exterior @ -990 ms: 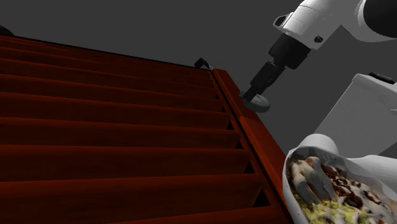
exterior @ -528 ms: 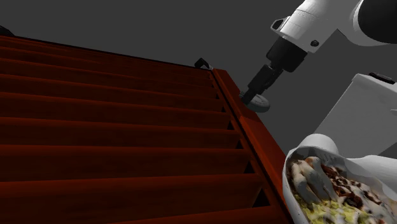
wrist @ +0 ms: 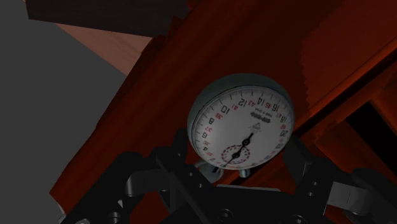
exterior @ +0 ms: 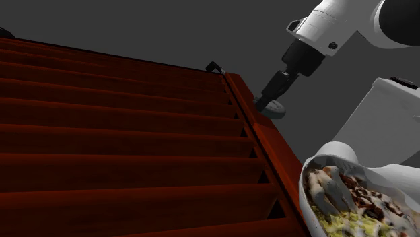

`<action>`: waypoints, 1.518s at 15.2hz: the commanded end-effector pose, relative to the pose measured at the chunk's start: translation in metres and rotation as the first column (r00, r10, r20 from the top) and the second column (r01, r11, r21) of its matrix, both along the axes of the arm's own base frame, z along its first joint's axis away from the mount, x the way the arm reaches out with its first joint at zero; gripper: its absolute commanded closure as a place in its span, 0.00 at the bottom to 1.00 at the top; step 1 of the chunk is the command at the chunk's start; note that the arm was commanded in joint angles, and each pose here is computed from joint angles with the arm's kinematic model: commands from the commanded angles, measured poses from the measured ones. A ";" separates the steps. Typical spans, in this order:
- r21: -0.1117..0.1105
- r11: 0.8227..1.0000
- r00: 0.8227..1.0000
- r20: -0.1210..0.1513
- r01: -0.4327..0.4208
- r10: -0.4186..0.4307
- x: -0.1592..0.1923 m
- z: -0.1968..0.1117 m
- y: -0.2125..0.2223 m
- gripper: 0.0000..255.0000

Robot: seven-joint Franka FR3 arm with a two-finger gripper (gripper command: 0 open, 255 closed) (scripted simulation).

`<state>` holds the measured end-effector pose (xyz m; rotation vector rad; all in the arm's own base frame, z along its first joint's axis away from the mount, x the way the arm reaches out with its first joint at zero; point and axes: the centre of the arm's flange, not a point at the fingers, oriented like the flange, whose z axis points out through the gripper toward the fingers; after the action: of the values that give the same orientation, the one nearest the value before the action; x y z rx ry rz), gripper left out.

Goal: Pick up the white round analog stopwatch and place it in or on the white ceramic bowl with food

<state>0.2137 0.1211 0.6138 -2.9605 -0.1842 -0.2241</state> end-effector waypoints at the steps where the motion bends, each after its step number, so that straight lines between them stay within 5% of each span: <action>1: 0.000 1.000 1.000 -0.001 0.000 0.000 0.000 0.000 0.000 1.00; 23: 0.000 1.000 1.000 -0.001 0.000 0.000 0.000 0.105 0.000 1.00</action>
<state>0.2140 0.1210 0.7144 -2.9607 -0.1842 -0.2233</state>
